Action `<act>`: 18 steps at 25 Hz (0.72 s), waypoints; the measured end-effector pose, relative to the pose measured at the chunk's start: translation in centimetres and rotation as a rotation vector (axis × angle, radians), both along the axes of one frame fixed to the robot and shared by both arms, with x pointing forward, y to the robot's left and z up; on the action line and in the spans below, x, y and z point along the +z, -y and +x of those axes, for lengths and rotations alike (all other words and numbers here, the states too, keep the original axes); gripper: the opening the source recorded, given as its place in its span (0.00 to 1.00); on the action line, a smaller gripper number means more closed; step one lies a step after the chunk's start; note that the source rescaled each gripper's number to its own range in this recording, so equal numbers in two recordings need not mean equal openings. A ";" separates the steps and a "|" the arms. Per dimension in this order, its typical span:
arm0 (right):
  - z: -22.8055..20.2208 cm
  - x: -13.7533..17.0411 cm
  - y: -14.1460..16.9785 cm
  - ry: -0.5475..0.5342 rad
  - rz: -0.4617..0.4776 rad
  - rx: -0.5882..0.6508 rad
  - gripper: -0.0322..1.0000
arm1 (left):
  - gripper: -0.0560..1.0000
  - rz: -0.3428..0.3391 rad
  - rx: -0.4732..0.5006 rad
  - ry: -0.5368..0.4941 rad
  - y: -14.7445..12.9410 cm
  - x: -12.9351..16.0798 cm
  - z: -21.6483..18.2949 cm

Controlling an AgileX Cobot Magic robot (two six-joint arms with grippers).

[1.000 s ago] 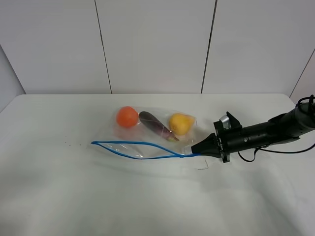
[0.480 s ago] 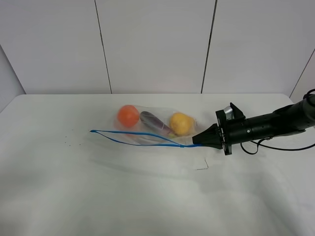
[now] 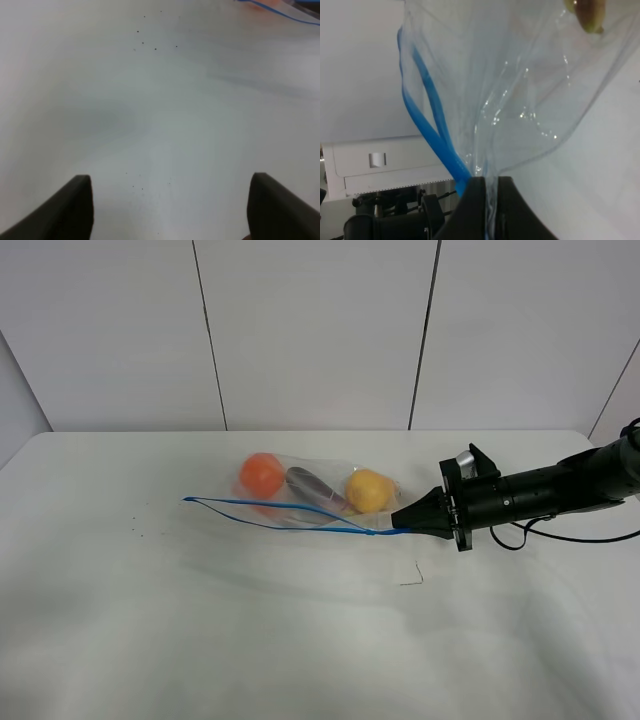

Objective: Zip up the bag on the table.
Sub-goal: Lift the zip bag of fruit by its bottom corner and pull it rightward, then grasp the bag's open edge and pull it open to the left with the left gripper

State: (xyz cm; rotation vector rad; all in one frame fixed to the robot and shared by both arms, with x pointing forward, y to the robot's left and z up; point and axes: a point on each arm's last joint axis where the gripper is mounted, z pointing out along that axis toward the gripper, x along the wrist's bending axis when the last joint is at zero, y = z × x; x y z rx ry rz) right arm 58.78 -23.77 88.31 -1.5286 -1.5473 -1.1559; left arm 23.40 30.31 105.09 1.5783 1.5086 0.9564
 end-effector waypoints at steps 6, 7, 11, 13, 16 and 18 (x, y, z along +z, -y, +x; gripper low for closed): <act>0.0 0.0 0.0 0.000 0.000 0.000 0.03 | 0.99 0.000 0.000 0.000 0.0 0.0 0.0; 0.0 0.0 0.0 0.000 0.000 0.000 0.03 | 0.99 0.000 0.000 0.000 0.0 0.0 0.0; 0.0 0.0 0.0 0.000 0.000 0.000 0.03 | 0.99 -0.004 -0.002 0.034 0.0 0.8 -0.2; 0.0 0.0 0.0 0.000 0.000 0.000 0.03 | 0.99 -0.006 -0.003 0.056 0.0 2.0 -0.1; 0.0 0.0 0.0 0.000 0.000 0.000 0.03 | 0.99 -0.008 -0.004 0.103 0.1 4.1 0.8; 0.0 0.0 0.0 0.000 0.000 0.000 0.03 | 0.99 -0.033 0.001 0.123 0.2 5.4 1.6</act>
